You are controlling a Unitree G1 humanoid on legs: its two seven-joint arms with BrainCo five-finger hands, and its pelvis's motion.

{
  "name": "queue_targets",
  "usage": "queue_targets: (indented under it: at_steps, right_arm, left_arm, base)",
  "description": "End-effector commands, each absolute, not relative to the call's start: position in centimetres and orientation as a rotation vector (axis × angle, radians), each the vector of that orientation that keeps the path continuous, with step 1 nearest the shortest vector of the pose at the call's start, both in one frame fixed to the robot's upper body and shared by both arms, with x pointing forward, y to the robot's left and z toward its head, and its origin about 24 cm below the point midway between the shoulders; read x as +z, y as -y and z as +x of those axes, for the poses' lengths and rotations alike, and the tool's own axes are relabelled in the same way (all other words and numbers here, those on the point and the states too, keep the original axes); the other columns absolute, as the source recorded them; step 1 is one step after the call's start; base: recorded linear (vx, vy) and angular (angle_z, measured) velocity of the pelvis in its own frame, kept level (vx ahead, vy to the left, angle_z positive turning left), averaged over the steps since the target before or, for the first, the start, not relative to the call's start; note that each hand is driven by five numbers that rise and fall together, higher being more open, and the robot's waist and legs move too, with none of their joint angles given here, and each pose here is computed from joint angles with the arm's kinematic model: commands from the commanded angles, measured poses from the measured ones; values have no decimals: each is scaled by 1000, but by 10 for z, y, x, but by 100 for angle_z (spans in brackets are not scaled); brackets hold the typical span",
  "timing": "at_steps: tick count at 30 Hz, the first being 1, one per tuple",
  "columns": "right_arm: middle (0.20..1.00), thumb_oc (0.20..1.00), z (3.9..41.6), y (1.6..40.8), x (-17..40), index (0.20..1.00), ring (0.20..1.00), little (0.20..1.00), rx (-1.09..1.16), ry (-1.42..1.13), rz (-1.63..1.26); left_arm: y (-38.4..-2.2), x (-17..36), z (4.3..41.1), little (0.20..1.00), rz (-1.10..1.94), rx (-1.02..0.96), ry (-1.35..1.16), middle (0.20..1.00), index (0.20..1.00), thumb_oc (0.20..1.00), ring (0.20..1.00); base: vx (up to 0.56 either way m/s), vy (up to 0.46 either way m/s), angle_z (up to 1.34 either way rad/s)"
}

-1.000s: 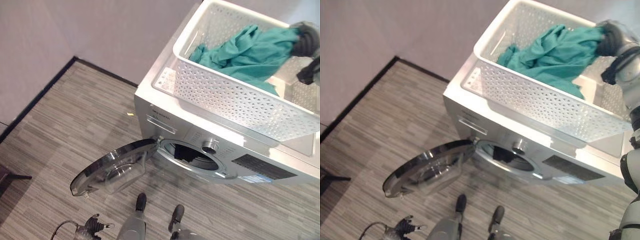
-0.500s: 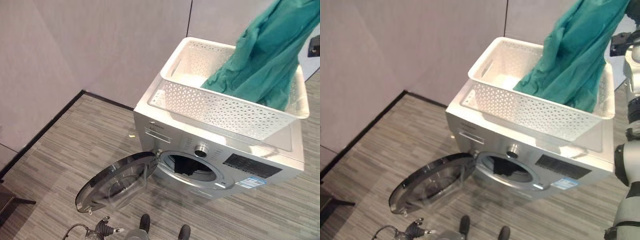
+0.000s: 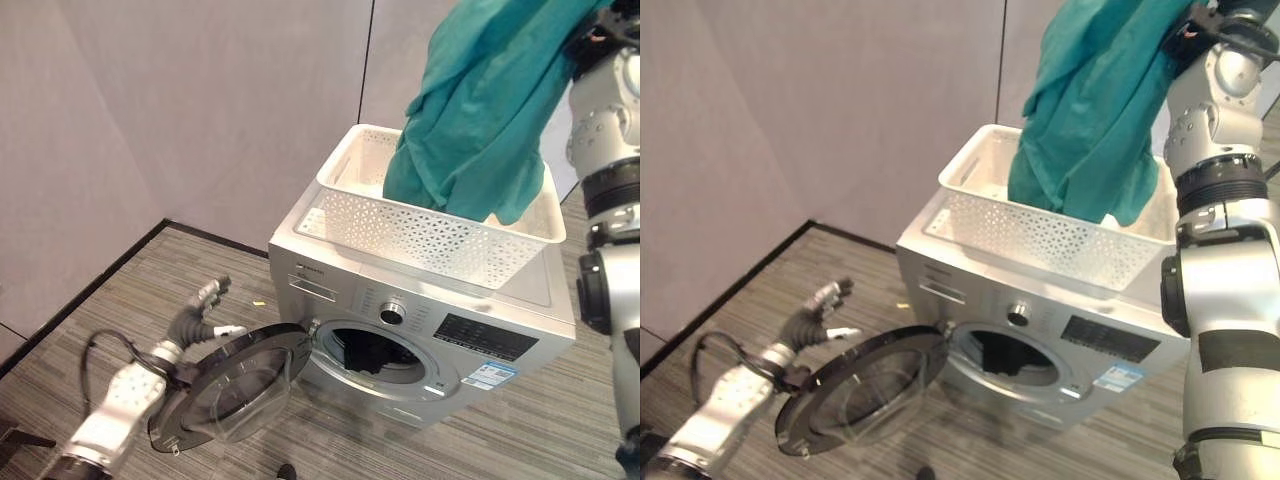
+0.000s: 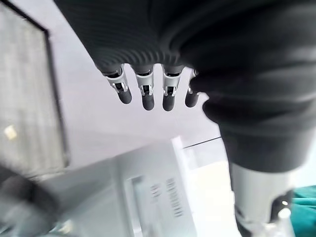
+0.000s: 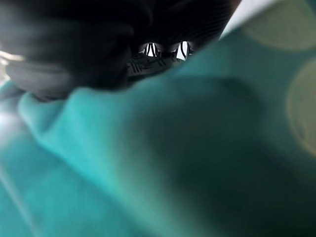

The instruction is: Grab the laundry basket,head to the washer,open it,put in the laundry and shut it.

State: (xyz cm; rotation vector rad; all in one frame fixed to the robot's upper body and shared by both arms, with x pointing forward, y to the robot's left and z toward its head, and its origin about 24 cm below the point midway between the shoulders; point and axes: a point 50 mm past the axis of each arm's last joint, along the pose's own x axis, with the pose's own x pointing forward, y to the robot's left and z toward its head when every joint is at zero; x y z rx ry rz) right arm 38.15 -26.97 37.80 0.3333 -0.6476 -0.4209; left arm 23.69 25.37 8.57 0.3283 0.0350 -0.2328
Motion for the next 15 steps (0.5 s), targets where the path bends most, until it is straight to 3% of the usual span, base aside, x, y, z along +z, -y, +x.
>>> queue_targets:
  at_steps: [1, 7, 10, 15]
  right_arm:
    - [200, 200, 358, 247, 443, 200, 200, 200, -335, 859, 390]
    - [200, 200, 348, 223, 462, 200, 200, 200, -236, 956, 420]
    - [200, 200, 343, 217, 468, 200, 200, 200, -195, 997, 449]
    - [200, 200, 340, 198, 471, 200, 200, 200, -124, 1031, 511]
  left_arm:
    - [-254, 137, 246, 1000, 334, -258, 176, 1000, 1000, 1000, 1000]
    - [-239, 215, 271, 1000, 272, -282, 483, 1000, 1000, 1000, 1000]
    - [-231, 230, 280, 1000, 255, -294, 543, 1000, 1000, 1000, 1000]
    - [-188, 254, 308, 1000, 198, -393, 631, 1000, 1000, 1000, 1000]
  base:
    - [2, -13, 3]
    - [-5, -9, 4]
    - [0, 0, 0]
    - [-9, 0, 1]
